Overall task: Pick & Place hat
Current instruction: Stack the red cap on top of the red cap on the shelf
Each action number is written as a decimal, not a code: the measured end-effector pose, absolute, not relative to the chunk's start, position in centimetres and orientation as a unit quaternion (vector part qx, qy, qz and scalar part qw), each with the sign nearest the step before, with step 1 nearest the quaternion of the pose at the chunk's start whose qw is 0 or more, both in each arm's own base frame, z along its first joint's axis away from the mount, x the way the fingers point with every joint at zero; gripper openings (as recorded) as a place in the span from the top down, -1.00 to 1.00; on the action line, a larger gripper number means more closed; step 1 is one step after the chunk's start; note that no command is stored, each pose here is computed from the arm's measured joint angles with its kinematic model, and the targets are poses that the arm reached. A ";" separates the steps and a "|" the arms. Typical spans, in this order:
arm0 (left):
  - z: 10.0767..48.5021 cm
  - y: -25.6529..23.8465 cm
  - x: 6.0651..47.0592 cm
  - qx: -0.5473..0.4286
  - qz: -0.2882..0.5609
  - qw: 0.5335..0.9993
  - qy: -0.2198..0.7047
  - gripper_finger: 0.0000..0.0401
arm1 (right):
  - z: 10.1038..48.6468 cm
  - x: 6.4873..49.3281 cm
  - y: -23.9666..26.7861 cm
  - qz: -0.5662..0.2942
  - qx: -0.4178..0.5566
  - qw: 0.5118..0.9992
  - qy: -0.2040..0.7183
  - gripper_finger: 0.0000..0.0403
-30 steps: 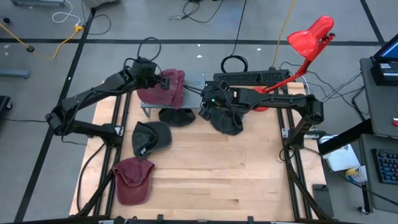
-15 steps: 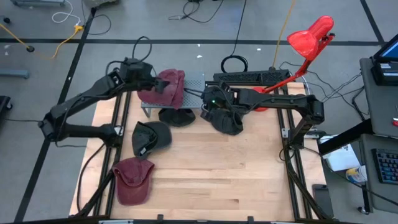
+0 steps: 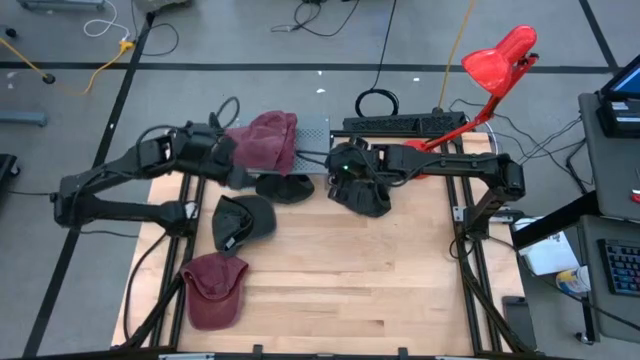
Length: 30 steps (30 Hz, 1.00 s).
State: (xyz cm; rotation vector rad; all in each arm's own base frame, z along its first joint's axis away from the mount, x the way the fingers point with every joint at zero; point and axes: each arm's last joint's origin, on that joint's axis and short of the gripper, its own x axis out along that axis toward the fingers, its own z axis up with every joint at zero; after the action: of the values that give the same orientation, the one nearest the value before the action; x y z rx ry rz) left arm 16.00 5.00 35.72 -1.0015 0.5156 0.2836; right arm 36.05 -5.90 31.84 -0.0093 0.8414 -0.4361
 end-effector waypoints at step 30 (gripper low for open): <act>37.1 -10.7 18.8 -0.555 0.256 0.648 0.454 -0.04 | 34.9 32.0 1.5 0.038 0.070 0.893 0.443 0.09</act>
State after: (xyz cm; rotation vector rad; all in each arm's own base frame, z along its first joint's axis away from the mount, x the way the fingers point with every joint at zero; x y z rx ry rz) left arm 18.83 -10.75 37.06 -1.2622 1.0334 0.5820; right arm 31.97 1.45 34.93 0.1443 0.9191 0.0787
